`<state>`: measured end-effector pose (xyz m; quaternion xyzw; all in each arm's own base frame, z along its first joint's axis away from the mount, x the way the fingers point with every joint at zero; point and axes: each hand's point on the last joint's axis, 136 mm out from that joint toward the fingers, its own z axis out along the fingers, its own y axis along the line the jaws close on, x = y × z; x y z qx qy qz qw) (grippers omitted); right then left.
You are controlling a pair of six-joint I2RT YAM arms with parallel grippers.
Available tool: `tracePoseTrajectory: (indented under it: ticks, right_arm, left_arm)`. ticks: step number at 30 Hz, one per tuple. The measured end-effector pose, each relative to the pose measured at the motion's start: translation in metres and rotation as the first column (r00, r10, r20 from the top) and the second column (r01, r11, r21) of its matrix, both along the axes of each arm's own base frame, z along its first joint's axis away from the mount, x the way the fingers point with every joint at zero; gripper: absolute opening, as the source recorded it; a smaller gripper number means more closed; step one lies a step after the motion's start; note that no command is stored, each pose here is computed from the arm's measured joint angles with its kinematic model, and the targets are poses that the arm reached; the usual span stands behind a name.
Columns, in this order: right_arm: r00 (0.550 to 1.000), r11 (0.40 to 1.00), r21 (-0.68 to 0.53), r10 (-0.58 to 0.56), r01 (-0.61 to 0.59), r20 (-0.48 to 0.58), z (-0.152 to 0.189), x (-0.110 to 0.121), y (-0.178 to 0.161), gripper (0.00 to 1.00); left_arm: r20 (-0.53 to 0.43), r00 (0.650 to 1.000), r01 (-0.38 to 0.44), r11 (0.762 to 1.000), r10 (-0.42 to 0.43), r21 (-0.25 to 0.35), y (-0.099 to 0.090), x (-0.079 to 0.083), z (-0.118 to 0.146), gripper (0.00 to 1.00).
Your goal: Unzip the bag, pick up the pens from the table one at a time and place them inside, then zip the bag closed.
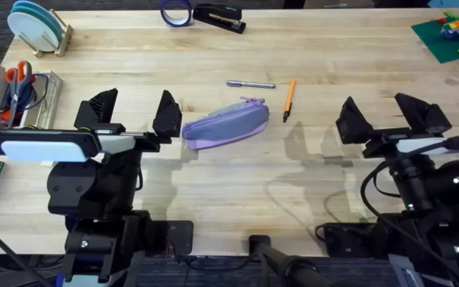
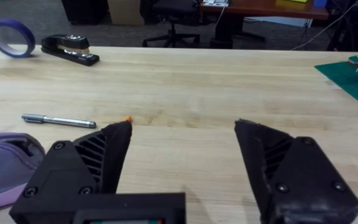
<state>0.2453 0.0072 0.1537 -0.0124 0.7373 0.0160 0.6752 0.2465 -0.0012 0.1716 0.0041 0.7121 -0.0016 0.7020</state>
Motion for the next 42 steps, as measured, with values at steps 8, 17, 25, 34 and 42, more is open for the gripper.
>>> tracePoseTrajectory:
  ticks: [8,17,25,34,42]
  right_arm:
    - [1.0,1.0,0.0,0.0,0.0,-0.008,-0.002,0.0,0.0,0.996]
    - [1.0,1.0,-0.001,-0.01,0.01,-0.009,-0.002,0.0,-0.002,0.996]
    - [0.997,0.997,0.074,-0.005,0.011,-0.075,-0.008,-0.004,0.0,0.996]
    - [0.953,0.996,0.085,0.007,0.02,-0.304,-0.008,-0.019,0.002,0.996]
    - [0.956,0.995,0.097,0.027,0.002,-0.292,0.076,0.009,0.006,0.996]
  left_arm:
    - [0.0,1.0,0.0,1.0,0.0,0.0,0.0,0.0,0.0,0.993]
    - [0.0,1.0,0.0,1.0,0.0,0.008,0.0,0.0,0.0,0.993]
    - [-0.031,1.0,0.0,1.0,0.0,0.005,0.0,-0.001,-0.003,0.993]
    - [-0.142,0.99,0.003,1.0,-0.006,-0.016,-0.001,-0.016,0.031,0.993]
    - [-0.268,0.961,0.057,0.998,-0.065,-0.038,-0.011,-0.017,0.074,0.994]
